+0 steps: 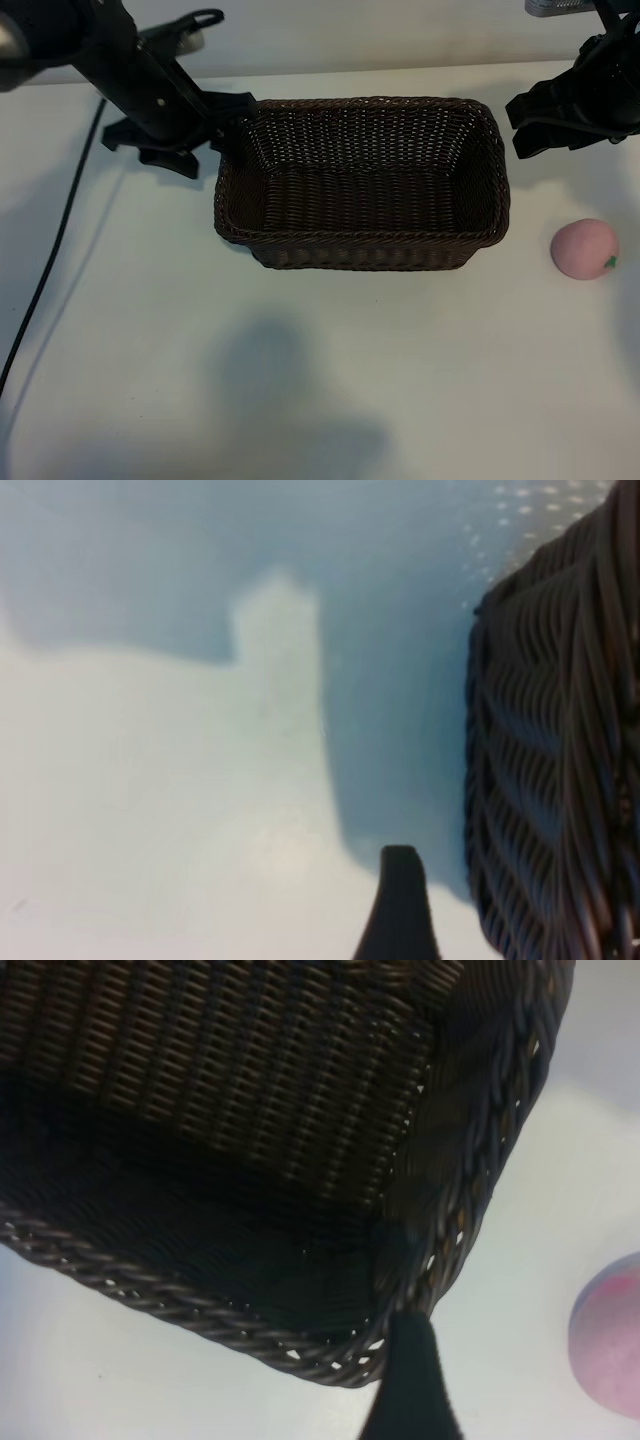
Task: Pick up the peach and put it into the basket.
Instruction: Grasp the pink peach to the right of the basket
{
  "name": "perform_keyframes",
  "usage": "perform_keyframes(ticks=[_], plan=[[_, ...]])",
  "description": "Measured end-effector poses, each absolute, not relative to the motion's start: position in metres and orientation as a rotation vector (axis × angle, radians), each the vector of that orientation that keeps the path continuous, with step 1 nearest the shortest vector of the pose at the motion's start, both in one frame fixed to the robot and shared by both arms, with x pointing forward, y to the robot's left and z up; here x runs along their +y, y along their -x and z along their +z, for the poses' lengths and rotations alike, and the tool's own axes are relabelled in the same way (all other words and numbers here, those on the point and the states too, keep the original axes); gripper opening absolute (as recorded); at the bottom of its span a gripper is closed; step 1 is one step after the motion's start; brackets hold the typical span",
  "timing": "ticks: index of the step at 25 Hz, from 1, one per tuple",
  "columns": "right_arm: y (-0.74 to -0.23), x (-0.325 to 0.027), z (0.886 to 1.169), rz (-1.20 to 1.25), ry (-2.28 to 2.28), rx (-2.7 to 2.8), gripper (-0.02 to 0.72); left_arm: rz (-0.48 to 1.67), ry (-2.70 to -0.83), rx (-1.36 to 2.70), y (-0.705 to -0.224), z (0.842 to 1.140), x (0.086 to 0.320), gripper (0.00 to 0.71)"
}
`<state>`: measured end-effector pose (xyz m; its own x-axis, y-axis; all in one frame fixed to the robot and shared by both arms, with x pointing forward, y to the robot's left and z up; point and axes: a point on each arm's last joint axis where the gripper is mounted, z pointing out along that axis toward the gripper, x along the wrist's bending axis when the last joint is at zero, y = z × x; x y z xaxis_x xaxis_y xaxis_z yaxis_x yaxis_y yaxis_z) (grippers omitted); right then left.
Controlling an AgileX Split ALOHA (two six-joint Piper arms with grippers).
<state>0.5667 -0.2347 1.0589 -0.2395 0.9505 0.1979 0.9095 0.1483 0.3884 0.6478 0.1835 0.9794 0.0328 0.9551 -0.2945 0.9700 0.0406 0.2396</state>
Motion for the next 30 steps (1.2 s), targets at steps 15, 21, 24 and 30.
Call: perform_keyframes(ticks=[15,21,24,30], plan=[[-0.567,-0.235,1.059,0.657,-1.869,2.308,0.533,0.161,-2.025,1.943,-0.654,1.041,0.171,0.585],[-0.567,-0.236,1.058,0.647,-1.863,2.31,0.533,0.152,-2.043,1.923,-0.651,1.043,0.161,0.585],[-0.567,-0.236,1.058,0.647,-1.866,2.308,0.533,0.145,-2.038,1.924,-0.651,1.043,0.16,0.585],[-0.566,-0.236,1.058,0.635,-1.874,2.317,0.533,0.088,-2.014,1.921,-0.65,1.043,0.156,0.585]])
